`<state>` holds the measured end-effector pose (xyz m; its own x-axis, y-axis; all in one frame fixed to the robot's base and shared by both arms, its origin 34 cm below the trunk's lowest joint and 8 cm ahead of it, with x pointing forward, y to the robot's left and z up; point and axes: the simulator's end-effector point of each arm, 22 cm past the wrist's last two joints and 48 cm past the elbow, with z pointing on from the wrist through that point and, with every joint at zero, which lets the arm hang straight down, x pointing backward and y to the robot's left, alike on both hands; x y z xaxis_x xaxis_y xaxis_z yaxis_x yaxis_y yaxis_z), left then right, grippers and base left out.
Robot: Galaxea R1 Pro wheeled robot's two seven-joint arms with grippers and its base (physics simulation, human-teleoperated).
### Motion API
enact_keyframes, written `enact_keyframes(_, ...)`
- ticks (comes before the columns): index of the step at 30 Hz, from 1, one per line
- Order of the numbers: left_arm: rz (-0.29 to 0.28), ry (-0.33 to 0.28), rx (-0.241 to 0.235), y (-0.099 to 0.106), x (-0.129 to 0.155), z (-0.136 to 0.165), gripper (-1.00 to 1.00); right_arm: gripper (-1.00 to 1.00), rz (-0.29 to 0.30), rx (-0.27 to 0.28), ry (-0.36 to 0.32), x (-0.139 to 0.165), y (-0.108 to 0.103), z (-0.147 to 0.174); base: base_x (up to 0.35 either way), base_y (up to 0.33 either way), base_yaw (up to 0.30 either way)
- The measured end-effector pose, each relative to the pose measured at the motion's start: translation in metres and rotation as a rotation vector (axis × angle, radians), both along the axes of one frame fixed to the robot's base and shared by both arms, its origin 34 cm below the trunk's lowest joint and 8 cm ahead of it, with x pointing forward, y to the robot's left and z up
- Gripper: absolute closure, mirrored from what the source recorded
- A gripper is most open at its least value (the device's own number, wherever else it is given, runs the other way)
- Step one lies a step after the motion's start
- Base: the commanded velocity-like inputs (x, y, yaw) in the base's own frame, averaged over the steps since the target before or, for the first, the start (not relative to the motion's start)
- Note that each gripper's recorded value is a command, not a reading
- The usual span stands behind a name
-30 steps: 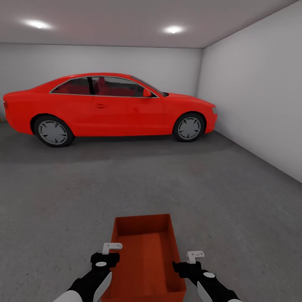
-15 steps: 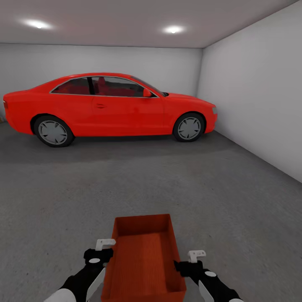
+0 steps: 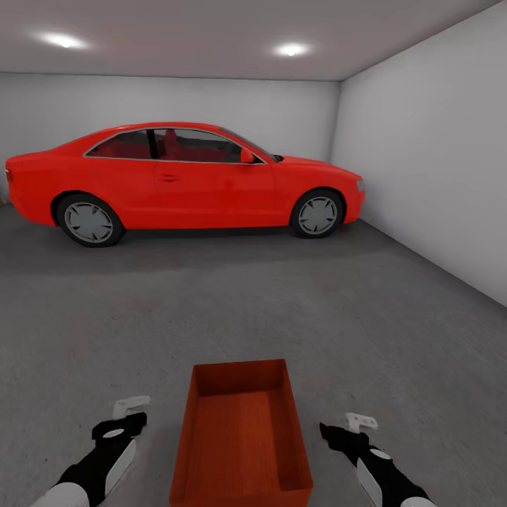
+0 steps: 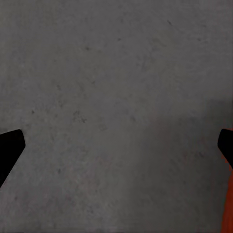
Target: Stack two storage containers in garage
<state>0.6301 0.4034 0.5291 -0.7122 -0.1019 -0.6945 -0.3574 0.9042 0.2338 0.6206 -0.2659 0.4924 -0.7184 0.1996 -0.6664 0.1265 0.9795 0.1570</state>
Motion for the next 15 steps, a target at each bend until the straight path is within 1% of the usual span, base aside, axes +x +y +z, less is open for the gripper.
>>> enact_keyframes(1, 0.025, -0.011, 0.011, 0.018, 0.000, 0.006, -1.00, -1.00, -0.025, -0.005, -0.001, 0.000, -0.013, 0.001, 0.000, 0.000, 0.000)
enact_keyframes(2, 0.044, -0.020, 0.017, 0.030, 0.001, 0.010, -1.00, -1.00, -0.036, -0.010, -0.001, 0.000, -0.020, 0.001, 0.000, 0.000, 0.000)
enact_keyframes(3, 0.056, -0.025, 0.021, 0.038, 0.000, 0.012, -1.00, -1.00, -0.040, -0.012, -0.001, 0.000, -0.023, 0.001, 0.000, 0.000, 0.000)
enact_keyframes(4, 0.085, -0.034, 0.028, 0.055, -0.001, 0.018, -1.00, -1.00, -0.048, -0.018, -0.001, -0.001, -0.030, 0.001, 0.000, 0.000, 0.000)
enact_keyframes(6, 0.106, -0.040, 0.032, 0.066, -0.003, 0.021, -1.00, -1.00, -0.054, -0.023, 0.000, -0.001, -0.035, 0.001, 0.000, 0.000, 0.000)
enact_keyframes(9, 0.124, -0.043, 0.035, 0.076, -0.005, 0.023, -1.00, -1.00, -0.058, -0.027, 0.001, -0.002, -0.040, 0.001, 0.000, 0.000, 0.000)
enact_keyframes(15, 0.131, -0.035, 0.037, 0.080, -0.009, 0.021, -1.00, -1.00, -0.062, -0.030, 0.011, -0.005, -0.042, -0.002, 0.000, 0.000, 0.000)
